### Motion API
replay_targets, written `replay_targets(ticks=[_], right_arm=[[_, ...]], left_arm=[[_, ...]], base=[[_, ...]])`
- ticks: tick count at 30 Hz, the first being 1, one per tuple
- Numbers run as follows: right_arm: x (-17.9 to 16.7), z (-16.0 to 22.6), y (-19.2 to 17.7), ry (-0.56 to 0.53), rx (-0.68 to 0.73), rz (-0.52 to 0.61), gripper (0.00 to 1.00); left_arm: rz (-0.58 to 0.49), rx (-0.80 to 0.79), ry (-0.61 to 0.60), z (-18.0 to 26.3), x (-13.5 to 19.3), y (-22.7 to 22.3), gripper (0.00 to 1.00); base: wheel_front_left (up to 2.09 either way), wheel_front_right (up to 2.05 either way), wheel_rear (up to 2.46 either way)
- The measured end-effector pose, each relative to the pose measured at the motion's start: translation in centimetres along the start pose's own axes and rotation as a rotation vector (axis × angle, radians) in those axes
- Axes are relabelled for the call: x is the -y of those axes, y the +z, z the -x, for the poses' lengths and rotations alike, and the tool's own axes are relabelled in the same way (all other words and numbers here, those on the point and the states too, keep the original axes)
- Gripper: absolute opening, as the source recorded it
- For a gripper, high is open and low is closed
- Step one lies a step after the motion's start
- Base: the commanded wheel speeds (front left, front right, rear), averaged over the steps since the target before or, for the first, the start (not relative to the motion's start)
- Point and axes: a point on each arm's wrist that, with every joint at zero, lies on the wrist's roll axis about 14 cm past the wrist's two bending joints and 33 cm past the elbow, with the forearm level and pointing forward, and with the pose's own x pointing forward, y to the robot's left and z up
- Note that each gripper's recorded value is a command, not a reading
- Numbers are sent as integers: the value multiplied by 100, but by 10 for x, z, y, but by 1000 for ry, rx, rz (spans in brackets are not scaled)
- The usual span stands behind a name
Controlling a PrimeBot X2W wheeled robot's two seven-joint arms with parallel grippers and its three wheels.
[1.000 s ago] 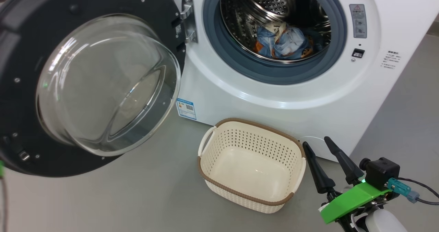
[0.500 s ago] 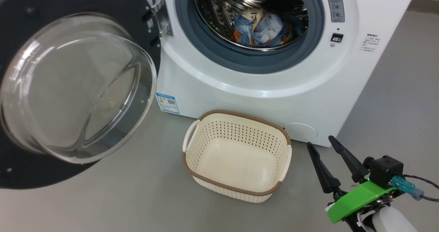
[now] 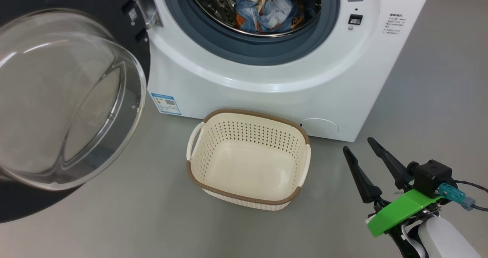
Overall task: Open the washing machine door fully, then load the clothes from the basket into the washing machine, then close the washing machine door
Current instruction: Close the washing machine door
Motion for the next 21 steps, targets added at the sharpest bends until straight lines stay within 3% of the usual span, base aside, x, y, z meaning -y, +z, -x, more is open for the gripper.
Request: replay_targets(ticks=[15,21], right_arm=[[12,5,-6,-28,-15,2,100],[9,4,-1,-23,-4,5,100]], left_arm=[[-5,-184,40,-6,-8,-35,0],[-15,-336,23,3,-6,-45,0]], base=[[0,0,0],[0,0,0]])
